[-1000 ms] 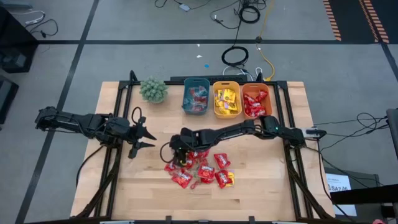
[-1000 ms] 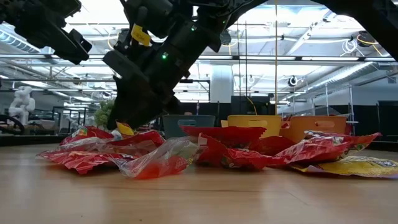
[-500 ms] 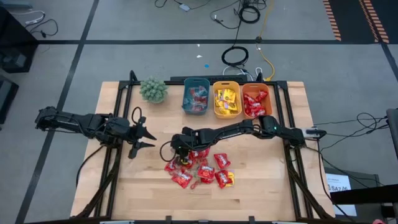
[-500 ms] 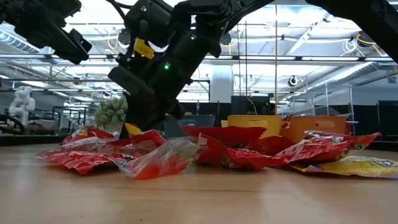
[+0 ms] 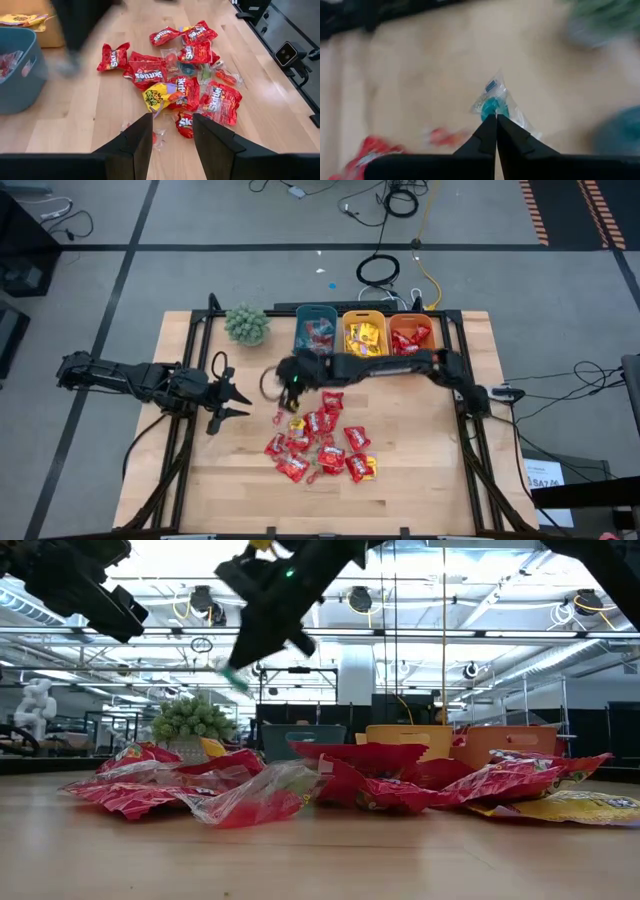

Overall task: Sort candy
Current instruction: Put the blue gummy into the blue bin, then put the orange gummy into the blue bin, then put the red candy into the orange bin

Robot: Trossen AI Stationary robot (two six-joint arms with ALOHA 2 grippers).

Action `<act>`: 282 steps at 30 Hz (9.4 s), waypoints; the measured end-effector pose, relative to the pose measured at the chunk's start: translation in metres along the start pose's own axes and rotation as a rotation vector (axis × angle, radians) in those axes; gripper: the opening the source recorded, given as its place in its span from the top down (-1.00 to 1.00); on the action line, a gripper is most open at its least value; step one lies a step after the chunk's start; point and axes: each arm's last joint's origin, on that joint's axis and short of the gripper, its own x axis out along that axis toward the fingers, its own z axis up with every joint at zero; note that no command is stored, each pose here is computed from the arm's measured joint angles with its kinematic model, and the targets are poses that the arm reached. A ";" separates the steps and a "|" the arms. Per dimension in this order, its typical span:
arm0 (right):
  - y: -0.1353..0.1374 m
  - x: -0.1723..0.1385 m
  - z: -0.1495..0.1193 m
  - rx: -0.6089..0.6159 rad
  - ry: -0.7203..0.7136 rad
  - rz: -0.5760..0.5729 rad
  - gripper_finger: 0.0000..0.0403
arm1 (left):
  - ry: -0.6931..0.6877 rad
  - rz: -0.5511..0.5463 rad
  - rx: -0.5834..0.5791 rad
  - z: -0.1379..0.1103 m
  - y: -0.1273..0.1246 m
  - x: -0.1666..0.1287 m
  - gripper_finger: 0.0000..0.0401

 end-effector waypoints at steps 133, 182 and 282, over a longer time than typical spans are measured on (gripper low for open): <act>0.186 -0.216 -0.327 0.626 0.098 -0.285 0.31 | 0.249 0.699 -0.287 0.134 0.152 0.119 0.99; 0.149 -0.202 -0.229 0.380 0.119 -0.185 0.31 | 0.171 0.484 -0.449 0.065 0.060 0.052 0.34; -0.239 -0.166 -0.102 0.730 0.405 -0.825 -0.08 | 0.223 0.290 -0.267 -0.007 0.063 0.045 0.34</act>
